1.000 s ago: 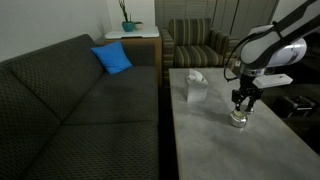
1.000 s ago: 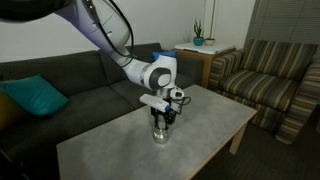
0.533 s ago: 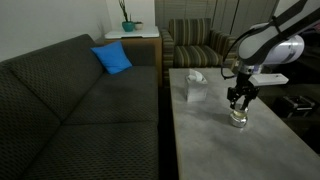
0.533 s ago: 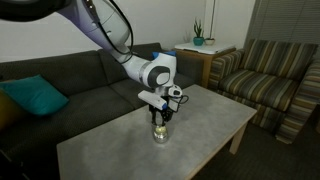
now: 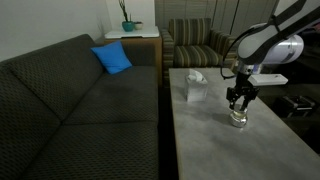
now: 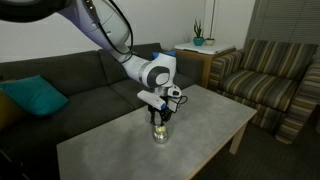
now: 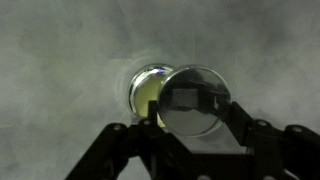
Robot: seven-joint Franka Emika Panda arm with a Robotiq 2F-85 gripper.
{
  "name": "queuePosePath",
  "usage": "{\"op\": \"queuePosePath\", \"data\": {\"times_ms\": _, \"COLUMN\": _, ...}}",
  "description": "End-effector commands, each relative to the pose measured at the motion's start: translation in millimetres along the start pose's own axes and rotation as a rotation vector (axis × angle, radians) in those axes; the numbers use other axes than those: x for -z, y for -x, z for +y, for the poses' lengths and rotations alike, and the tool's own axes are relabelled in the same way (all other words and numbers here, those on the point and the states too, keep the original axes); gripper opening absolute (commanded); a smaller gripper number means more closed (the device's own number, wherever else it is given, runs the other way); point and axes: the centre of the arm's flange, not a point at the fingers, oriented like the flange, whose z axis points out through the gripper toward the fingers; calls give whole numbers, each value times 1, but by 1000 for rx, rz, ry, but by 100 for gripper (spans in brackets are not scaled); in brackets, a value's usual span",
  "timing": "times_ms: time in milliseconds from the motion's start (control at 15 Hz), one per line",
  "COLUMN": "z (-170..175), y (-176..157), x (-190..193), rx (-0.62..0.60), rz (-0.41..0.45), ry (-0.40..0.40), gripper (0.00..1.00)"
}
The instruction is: Put the silver lid on the silver bottle
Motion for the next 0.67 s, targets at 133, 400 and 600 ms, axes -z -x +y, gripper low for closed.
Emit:
{"op": "queuePosePath", "data": {"times_ms": 133, "z": -2, "y": -4, "x": -2, "rx": -6, "rz": 10, "ry": 11, "gripper": 44}}
{"op": "queuePosePath", "data": {"times_ms": 400, "z": -6, "y": -5, "x": -6, "rx": -34, "rz": 74, "ry": 27, "gripper": 44}}
{"op": "queuePosePath", "data": {"times_ms": 600, "z": -7, "y": -11, "x": -11, "rx": -76, "rz": 124, "ry": 34, "gripper": 44}}
